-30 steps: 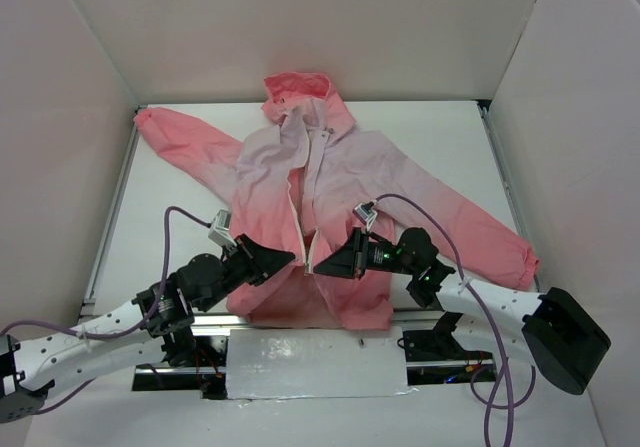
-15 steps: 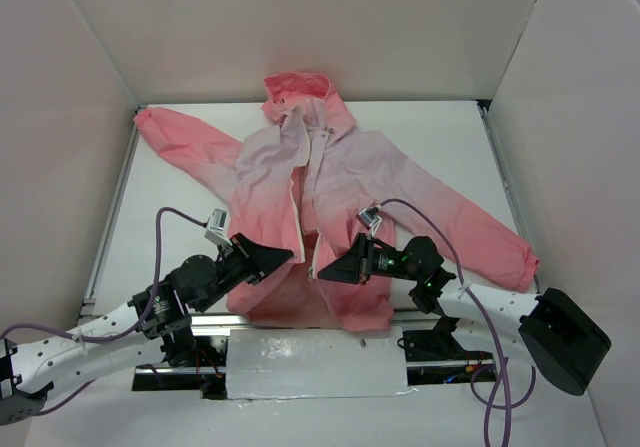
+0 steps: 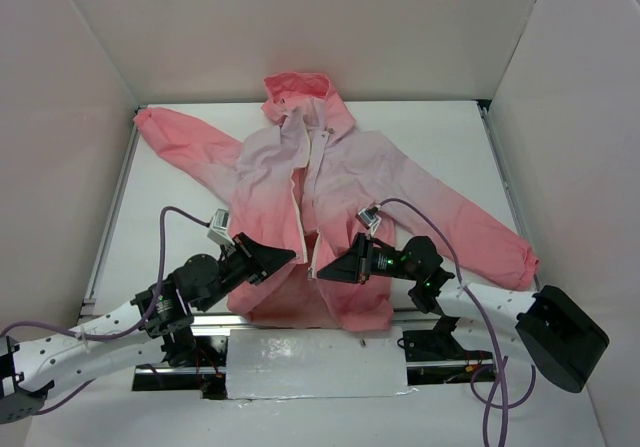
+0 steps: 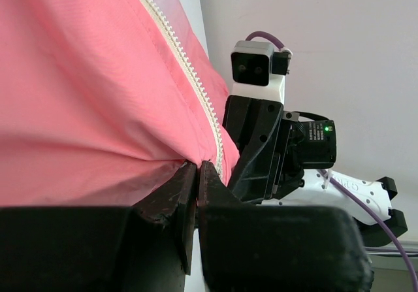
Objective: Zip up the jacket
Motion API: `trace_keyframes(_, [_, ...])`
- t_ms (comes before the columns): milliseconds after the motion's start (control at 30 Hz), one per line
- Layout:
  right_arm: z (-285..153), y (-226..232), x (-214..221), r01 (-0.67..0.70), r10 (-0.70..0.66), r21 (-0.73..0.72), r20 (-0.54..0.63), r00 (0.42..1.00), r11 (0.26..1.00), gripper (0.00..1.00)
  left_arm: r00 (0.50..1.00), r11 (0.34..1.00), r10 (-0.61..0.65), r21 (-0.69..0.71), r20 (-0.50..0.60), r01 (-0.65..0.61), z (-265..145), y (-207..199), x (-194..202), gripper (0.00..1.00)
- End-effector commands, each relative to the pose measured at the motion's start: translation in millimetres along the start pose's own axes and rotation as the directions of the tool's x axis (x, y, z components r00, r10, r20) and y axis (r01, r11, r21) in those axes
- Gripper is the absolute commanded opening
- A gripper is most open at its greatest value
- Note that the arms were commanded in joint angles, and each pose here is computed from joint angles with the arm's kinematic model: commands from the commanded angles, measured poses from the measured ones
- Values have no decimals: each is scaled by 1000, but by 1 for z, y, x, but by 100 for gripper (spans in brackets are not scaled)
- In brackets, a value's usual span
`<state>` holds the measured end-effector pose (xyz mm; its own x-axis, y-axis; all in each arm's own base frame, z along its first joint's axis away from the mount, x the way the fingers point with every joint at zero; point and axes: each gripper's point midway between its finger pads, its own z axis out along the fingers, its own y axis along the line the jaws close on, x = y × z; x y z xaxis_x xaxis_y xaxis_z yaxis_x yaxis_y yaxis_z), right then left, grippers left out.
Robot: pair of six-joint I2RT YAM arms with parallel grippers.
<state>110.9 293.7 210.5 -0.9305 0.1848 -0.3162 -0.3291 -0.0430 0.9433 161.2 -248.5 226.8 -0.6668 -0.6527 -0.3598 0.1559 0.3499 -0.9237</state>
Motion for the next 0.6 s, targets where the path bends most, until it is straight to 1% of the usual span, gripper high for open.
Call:
trace_keyframes(0, [4, 19, -9, 78, -77, -69, 17, 997, 995, 0, 999, 996, -32, 83, 15, 30, -2, -23, -6, 0])
trace_keyframes(567, [5, 20, -21, 96, -94, -73, 25, 995, 993, 0, 1000, 998, -26, 53, -4, 26, -1, -16, -2, 0])
